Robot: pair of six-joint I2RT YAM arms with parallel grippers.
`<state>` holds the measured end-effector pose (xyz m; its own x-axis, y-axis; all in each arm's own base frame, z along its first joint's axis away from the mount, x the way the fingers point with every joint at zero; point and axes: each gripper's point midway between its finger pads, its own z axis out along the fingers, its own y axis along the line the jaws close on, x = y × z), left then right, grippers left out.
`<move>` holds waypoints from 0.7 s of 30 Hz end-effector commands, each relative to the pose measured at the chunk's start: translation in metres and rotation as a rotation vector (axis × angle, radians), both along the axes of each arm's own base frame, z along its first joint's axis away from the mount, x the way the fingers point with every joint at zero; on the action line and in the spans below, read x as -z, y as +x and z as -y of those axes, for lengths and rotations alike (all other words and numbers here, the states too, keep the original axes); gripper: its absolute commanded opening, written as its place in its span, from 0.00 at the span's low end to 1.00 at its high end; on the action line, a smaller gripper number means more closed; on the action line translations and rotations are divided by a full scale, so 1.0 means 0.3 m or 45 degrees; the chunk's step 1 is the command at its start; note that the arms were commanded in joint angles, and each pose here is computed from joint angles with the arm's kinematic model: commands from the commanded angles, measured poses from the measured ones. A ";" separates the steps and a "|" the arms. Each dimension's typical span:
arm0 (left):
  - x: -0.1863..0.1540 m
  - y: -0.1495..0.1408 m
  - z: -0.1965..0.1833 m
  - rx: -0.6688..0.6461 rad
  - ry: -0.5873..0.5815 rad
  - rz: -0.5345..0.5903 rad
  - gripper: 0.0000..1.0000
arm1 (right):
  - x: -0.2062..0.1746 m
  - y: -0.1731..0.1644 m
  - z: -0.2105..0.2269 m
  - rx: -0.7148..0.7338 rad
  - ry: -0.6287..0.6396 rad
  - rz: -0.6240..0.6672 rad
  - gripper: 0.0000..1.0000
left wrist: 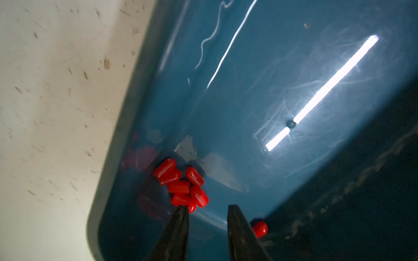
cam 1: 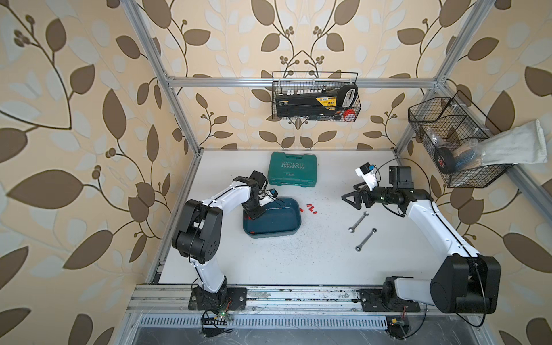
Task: Take the screw protection sleeves out of the storage box
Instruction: Pick up the screw protection sleeve from the storage box.
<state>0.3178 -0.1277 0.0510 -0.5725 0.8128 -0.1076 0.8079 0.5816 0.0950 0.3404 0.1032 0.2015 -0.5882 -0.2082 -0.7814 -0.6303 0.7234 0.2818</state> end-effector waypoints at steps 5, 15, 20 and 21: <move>0.047 0.006 -0.011 -0.056 0.041 -0.017 0.29 | -0.004 -0.022 -0.005 -0.017 -0.004 0.006 0.99; 0.074 0.009 -0.012 -0.054 0.048 -0.027 0.27 | -0.001 -0.022 -0.005 -0.018 -0.006 0.005 0.99; 0.095 0.004 -0.009 -0.048 0.048 -0.039 0.24 | 0.000 -0.022 -0.004 -0.018 -0.007 0.005 0.99; 0.098 0.006 -0.009 -0.049 0.047 -0.038 0.24 | 0.000 -0.023 -0.005 -0.020 -0.006 0.005 0.99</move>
